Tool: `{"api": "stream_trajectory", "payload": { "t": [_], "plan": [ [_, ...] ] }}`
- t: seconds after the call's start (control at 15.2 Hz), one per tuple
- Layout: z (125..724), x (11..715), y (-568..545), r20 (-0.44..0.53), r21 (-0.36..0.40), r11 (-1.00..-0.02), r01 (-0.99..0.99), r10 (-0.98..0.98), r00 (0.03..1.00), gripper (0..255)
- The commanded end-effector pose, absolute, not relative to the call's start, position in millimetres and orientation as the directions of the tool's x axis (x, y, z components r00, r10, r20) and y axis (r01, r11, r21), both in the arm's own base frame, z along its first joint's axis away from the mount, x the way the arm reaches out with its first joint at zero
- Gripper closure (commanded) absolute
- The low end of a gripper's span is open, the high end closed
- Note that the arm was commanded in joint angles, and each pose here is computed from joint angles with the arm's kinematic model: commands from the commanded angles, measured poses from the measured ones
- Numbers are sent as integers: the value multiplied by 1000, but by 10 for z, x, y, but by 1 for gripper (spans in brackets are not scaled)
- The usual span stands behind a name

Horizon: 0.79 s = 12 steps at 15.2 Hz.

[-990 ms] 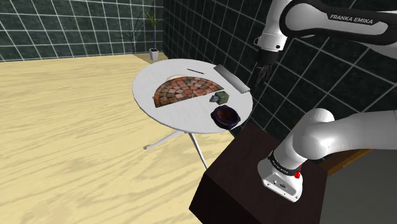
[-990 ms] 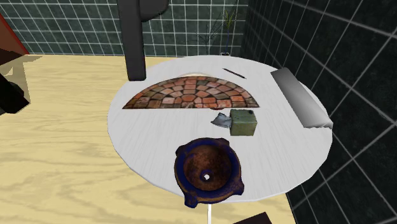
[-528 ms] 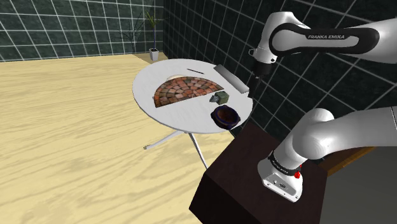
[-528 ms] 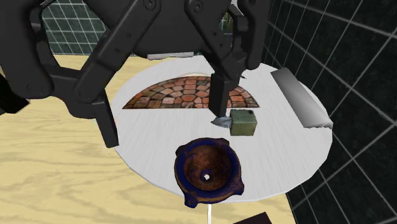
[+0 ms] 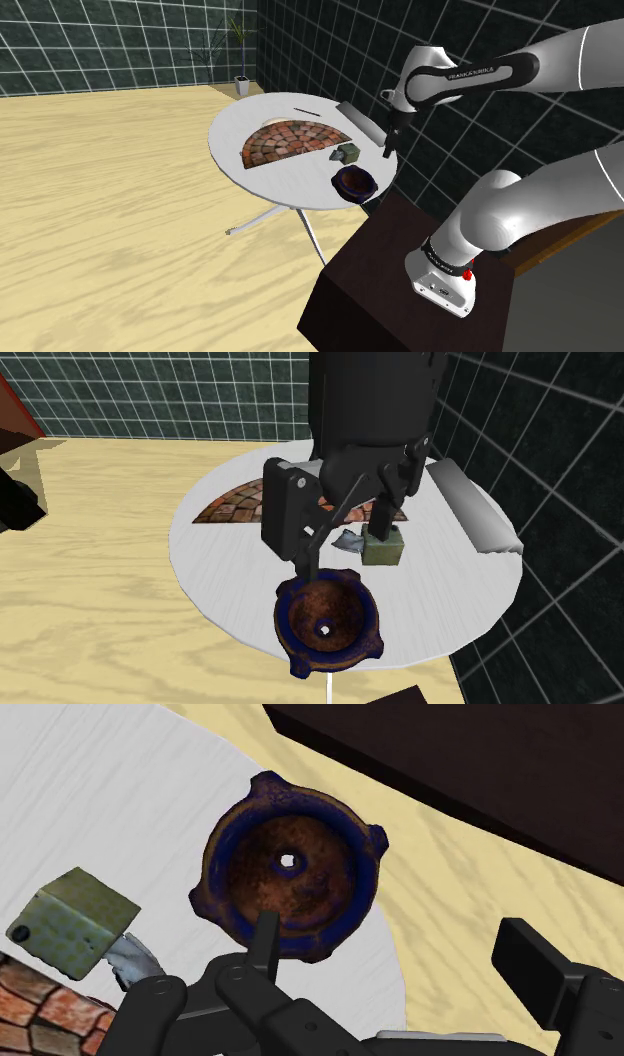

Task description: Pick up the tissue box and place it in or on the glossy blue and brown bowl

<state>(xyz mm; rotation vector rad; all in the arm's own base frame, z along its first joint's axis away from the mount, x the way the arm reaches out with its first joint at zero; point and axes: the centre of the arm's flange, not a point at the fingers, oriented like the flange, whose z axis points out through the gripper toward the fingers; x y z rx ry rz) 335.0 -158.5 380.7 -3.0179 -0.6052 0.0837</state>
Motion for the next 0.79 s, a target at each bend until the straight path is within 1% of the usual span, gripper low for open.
{"api": "stream_trajectory", "payload": {
  "t": [0.0,0.73],
  "plan": [
    [3632,3441,-1706,-23,-57,-898,436,438,899,0],
    [2746,4182,-2376,50,25,-737,675,675,736,0]
  ]
}}
